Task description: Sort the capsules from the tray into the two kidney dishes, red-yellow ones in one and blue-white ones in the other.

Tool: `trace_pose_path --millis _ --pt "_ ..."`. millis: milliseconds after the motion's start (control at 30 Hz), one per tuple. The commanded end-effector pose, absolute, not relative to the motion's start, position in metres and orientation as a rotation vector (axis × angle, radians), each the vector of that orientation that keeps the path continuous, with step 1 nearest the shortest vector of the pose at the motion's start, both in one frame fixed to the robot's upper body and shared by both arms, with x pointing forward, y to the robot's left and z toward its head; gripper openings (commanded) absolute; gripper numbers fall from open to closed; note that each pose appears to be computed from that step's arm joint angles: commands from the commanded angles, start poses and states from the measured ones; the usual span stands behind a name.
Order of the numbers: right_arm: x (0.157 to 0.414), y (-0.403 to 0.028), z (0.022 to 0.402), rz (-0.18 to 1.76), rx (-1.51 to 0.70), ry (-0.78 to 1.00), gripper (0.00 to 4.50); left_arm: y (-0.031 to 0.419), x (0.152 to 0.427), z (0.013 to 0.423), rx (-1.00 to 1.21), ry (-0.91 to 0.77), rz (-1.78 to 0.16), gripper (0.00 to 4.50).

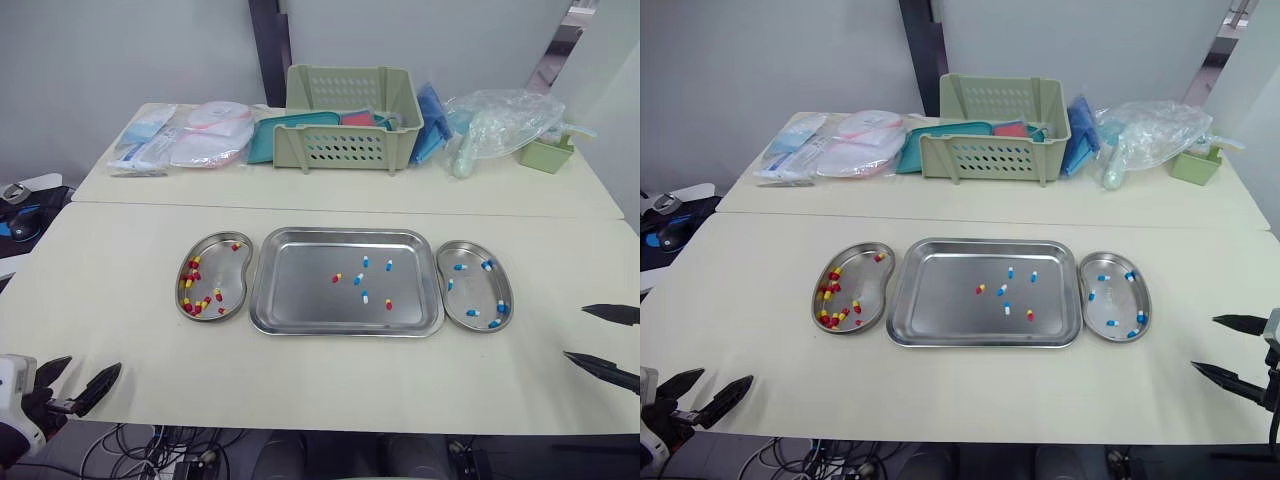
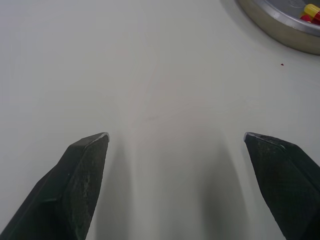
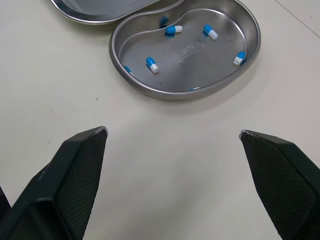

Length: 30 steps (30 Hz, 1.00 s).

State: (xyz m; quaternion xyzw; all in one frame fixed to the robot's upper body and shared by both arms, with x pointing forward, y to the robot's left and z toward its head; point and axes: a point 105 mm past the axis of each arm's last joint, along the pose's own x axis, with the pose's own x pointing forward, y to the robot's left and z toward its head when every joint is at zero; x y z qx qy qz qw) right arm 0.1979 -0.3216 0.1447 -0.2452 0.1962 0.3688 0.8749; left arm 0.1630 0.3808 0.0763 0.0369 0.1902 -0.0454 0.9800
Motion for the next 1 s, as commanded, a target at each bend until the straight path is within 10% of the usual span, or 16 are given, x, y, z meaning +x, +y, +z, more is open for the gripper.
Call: trace_pose_path --millis 33,1000 --pt "0.199 -0.319 0.151 0.789 -0.553 0.399 4.5 0.38 0.159 0.083 0.101 0.361 -0.089 4.49" --pt "0.174 -0.148 0.118 0.904 -0.348 0.082 4.5 0.297 0.199 0.101 0.143 0.295 -0.484 4.49"
